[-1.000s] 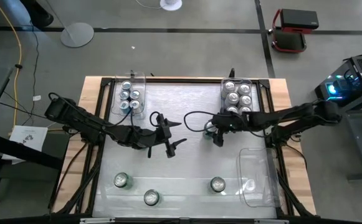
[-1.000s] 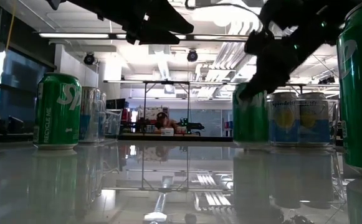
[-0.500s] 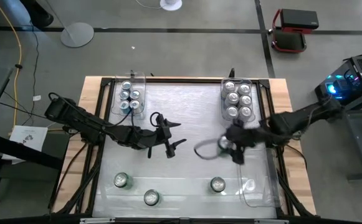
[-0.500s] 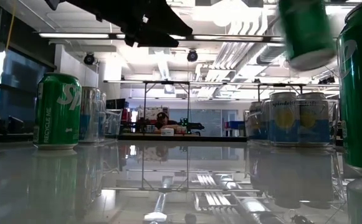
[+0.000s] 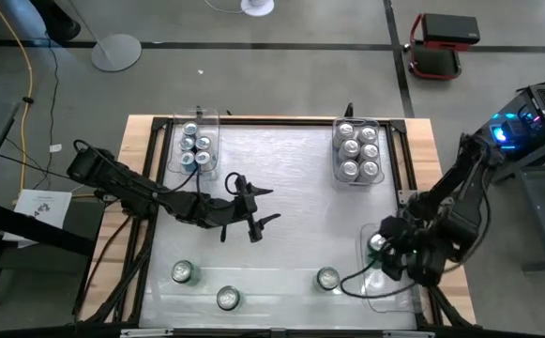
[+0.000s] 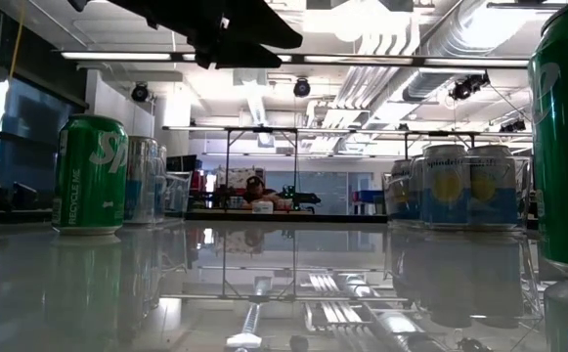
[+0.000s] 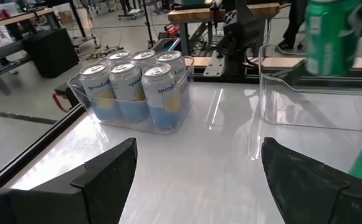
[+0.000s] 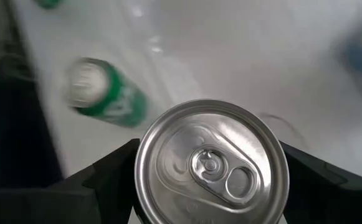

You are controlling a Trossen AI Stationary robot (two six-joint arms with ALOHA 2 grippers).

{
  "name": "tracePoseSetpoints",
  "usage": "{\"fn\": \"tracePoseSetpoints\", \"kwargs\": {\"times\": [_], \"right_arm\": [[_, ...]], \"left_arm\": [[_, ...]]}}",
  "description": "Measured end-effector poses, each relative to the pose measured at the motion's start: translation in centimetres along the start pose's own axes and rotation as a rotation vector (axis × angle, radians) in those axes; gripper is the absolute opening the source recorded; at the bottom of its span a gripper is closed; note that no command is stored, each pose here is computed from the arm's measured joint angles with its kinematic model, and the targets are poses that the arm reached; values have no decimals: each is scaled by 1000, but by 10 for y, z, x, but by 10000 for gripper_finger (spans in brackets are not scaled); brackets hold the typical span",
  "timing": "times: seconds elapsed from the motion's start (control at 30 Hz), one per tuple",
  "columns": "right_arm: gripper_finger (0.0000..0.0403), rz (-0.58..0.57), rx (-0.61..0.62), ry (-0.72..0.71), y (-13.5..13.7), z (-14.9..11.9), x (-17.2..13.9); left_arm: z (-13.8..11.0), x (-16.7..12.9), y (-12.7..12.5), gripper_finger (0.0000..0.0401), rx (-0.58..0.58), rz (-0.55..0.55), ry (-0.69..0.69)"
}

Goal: Sort soda cans
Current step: Put the green soda can into the bottom transparent bin

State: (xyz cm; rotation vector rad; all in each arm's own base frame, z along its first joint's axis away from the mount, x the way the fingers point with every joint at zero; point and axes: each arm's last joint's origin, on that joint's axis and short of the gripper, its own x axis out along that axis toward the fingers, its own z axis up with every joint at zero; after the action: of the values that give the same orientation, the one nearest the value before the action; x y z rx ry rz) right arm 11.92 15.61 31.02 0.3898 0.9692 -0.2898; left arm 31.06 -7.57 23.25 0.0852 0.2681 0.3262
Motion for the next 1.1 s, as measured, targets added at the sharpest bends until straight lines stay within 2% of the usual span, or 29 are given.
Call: {"fn": "tracePoseSetpoints", "kwargs": {"times": [0.1, 0.3, 0.47, 0.77, 1.1], "right_arm": [[291, -82, -5, -17, -2, -15, 7], [291, -117, -8, -38, -12, -47, 33], [291, -142, 20, -138, -25, -65, 54], [291, -148, 15, -217, -43, -81, 83], [300, -158, 9, -228, -47, -83, 87]], "left_arm": [[0, 0, 0, 319, 1, 0, 0], [0, 0, 0, 319, 1, 1, 0], [0, 0, 0, 319, 1, 1, 0], [3, 0, 0, 319, -17, 0, -27], [4, 0, 1, 319, -24, 1, -34]]}}
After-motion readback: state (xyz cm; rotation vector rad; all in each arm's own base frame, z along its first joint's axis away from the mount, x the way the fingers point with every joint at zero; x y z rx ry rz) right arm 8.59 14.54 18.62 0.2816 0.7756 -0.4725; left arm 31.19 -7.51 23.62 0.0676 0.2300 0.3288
